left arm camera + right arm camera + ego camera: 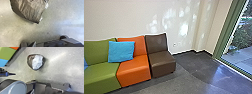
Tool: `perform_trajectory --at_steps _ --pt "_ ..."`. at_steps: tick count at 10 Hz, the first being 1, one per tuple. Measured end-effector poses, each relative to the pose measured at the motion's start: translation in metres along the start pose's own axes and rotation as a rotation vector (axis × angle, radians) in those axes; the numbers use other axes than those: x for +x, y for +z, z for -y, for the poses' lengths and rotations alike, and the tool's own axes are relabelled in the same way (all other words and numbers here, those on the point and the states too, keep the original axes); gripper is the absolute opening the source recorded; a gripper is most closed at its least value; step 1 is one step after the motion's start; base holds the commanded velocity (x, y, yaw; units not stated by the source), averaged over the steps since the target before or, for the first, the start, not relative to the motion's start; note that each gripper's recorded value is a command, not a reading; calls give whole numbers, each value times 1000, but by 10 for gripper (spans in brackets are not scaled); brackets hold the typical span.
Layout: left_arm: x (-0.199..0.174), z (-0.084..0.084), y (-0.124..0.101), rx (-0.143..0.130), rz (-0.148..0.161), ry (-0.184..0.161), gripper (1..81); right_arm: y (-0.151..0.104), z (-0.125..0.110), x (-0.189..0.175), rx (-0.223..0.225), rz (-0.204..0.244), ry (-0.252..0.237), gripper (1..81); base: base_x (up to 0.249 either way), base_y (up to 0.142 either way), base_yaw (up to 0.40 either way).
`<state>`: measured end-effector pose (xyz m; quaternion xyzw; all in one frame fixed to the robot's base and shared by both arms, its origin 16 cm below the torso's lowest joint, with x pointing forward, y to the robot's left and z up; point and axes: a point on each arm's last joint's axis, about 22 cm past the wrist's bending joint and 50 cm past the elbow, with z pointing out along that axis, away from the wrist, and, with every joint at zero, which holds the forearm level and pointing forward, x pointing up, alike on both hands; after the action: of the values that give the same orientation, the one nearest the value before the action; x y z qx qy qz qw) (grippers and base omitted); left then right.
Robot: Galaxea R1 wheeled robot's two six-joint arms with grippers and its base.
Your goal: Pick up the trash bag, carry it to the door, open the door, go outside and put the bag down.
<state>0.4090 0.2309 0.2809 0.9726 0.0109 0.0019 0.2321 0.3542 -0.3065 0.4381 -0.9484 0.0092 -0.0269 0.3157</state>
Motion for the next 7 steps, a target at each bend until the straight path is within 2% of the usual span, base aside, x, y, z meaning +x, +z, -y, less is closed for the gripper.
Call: perform_trajectory --at_steps 1,4,7 --pt "1 4 7 -1 9 -4 811 3 -1 15 4 -5 1 811 0 0 0" --pt "-7 22 44 0 61 -27 811 29 -12 29 24 55 23 811 0 0 0" --pt "4 39 82 -3 88 -50 811 62 -31 32 35 102 47 811 0 0 0"
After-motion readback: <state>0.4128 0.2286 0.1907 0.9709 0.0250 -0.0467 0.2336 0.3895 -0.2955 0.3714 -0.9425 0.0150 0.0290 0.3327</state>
